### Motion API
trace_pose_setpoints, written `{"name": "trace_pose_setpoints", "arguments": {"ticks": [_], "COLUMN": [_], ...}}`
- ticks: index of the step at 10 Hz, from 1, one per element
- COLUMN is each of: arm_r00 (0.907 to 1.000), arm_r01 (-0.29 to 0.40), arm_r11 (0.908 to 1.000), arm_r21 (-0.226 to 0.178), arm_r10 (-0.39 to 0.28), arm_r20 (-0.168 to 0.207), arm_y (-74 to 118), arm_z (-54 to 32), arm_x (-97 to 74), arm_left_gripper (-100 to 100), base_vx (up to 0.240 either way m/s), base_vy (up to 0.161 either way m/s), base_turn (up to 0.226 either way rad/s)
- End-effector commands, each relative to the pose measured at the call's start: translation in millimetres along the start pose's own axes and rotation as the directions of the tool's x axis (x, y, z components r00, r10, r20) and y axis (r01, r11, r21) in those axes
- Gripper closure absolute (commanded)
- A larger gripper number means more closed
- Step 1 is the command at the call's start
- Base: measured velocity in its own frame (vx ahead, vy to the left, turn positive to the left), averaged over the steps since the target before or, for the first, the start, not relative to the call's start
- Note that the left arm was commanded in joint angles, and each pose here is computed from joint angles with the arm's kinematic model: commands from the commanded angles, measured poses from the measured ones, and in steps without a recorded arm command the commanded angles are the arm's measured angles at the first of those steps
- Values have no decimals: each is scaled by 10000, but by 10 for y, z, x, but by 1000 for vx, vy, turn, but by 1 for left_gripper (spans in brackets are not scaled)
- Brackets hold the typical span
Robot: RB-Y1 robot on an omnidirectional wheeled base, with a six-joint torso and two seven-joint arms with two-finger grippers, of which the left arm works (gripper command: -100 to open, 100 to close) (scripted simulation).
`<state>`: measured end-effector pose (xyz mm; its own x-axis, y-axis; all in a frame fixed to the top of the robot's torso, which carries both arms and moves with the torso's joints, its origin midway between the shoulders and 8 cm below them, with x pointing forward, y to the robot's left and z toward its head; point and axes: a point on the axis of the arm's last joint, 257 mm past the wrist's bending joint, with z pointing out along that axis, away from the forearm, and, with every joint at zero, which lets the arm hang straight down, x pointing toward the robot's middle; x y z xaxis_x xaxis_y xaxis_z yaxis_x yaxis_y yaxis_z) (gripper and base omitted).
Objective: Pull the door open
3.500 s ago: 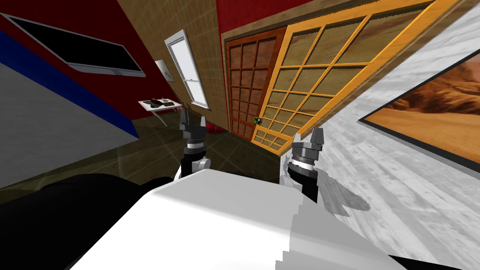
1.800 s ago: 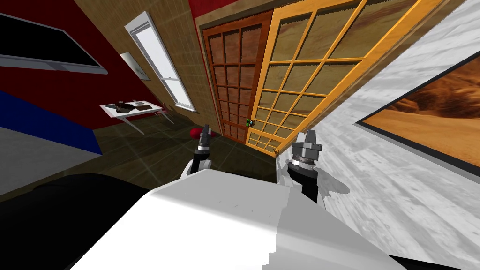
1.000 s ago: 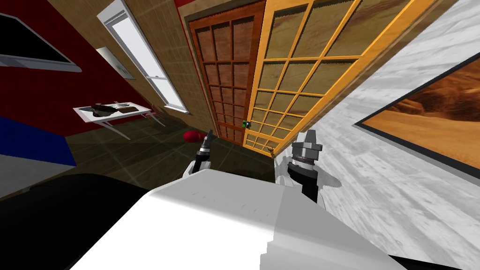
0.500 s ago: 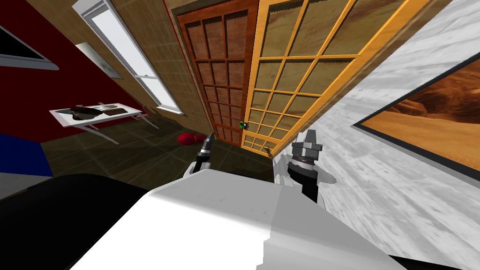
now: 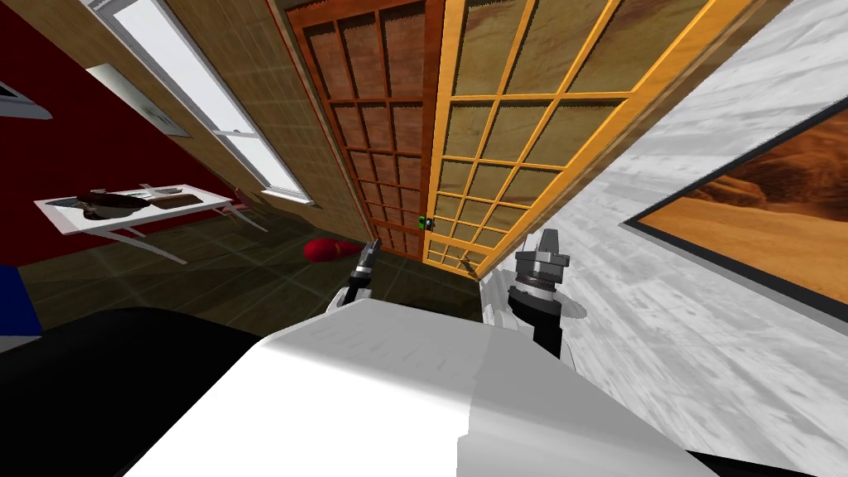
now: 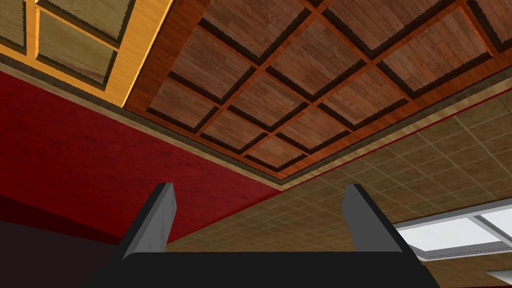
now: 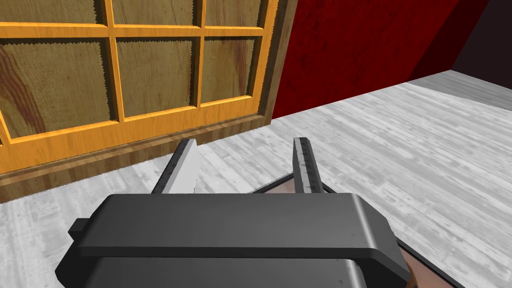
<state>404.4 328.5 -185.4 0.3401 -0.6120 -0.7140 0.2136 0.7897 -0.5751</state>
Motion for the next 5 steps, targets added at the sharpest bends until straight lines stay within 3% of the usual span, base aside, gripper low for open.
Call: {"name": "trace_pose_setpoints", "arguments": {"ticks": [1,5], "arm_r00": [9988,9912], "arm_r01": [-453,-1230], "arm_r11": [9988,9915], "arm_r21": [-163,-414], "arm_r10": [450,1207], "arm_r20": [-185,-546], "arm_y": [97,278], "arm_z": [-56,-139], "arm_x": [79,216], "arm_left_gripper": [-100,-100], "base_vx": [107,76], "base_vy": [-7,-12], "base_turn": [-76,-53]}}
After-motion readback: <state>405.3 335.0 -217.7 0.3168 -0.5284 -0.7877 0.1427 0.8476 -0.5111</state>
